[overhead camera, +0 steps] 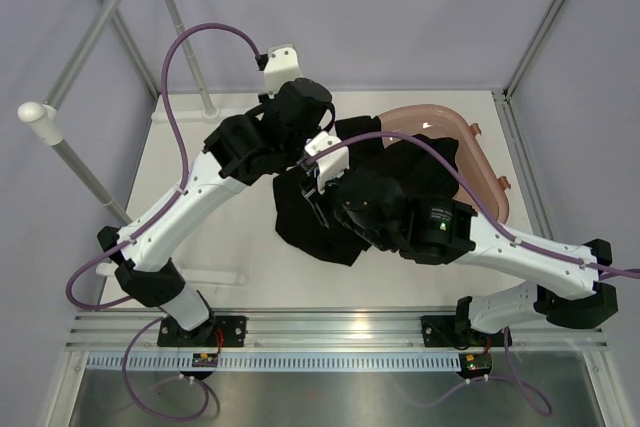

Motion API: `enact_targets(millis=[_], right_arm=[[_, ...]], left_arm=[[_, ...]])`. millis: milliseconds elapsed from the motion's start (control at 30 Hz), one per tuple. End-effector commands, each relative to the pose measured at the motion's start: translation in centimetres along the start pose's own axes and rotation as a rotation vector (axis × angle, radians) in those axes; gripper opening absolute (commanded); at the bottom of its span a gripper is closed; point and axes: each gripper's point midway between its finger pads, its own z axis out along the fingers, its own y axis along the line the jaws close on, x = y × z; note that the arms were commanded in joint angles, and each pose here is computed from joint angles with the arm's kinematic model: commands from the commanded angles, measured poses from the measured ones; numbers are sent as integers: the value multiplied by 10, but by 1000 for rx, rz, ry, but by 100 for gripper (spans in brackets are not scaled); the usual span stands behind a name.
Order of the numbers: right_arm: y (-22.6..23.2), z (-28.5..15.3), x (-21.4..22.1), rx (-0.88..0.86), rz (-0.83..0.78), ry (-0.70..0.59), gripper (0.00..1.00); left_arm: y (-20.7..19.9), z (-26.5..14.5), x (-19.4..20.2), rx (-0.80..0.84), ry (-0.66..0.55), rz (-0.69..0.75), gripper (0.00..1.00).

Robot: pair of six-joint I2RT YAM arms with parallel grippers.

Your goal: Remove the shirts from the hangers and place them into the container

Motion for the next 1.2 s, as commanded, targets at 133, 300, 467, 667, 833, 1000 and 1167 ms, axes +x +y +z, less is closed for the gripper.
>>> enact_targets(millis=[133,300,467,667,833,1000,1167], right_arm=[[1,17,-3,61,-10,-29,38],[-6,20,0,116,-10,-16,22],[-15,20,1,184,5,-9,0],[-20,20,8,218,22,-3,0],[-20,19,4,214,33,-9,0],[-20,20,1,222,27,-7,0],[-27,19,-8,216,21,-18,0]], left_arm=[[-4,-16,-19,60,-26,-73,0],[-2,-17,-19,63,-27,-72,0],[-2,-21,-22,88,-37,-93,0],[6,-44,-37,144,-91,-138,63],[10,-66,-45,190,-115,-159,93],[17,-103,-47,288,-122,-180,99],[60,-131,-29,266,-104,-146,99]])
